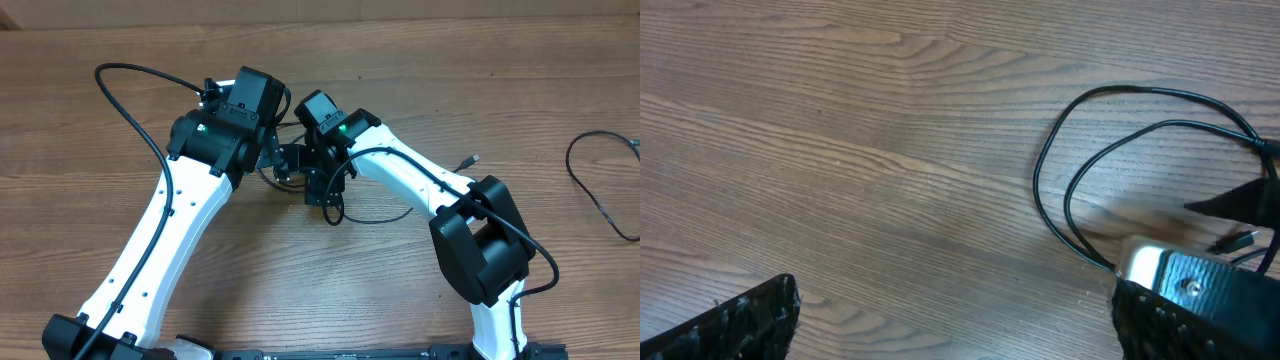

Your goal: Untangle cables

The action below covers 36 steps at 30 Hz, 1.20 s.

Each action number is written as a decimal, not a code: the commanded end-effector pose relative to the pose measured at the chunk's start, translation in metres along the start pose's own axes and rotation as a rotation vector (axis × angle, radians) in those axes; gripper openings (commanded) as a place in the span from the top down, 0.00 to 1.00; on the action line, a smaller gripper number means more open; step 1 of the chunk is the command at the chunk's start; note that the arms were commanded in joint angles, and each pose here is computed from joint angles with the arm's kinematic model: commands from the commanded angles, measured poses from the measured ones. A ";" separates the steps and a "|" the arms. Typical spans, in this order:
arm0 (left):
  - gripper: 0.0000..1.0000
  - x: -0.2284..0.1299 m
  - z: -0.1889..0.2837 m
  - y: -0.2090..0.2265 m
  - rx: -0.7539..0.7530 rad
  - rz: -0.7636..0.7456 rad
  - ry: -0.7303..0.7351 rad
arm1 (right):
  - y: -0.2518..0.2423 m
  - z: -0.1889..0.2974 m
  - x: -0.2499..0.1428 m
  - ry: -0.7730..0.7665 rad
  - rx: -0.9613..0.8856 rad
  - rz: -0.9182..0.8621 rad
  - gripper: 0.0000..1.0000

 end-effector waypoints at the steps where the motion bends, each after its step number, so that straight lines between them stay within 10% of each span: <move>1: 0.01 0.003 0.006 0.007 0.010 -0.006 -0.026 | 0.005 -0.003 0.007 -0.058 0.042 0.044 0.00; 15: 0.00 0.003 0.006 0.007 0.010 -0.006 -0.026 | 0.027 -0.065 -0.020 0.007 0.192 -0.006 0.09; 24: 0.00 0.003 0.006 0.007 0.011 -0.005 -0.026 | 0.042 -0.068 -0.027 0.027 0.262 -0.034 0.95; 36: 0.00 0.003 0.006 0.007 0.010 -0.006 -0.026 | 0.023 -0.054 -0.040 0.086 0.229 -0.272 0.96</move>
Point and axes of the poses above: each gripper's point midway between its finger pads, its own z axis back along the fingers, its own y axis along the line the jaws close on, x = y × z, the point moved 1 cm from there along z, back along the fingers, and after that the axes turned 3 degrees about -z, right-handed, at the moved point
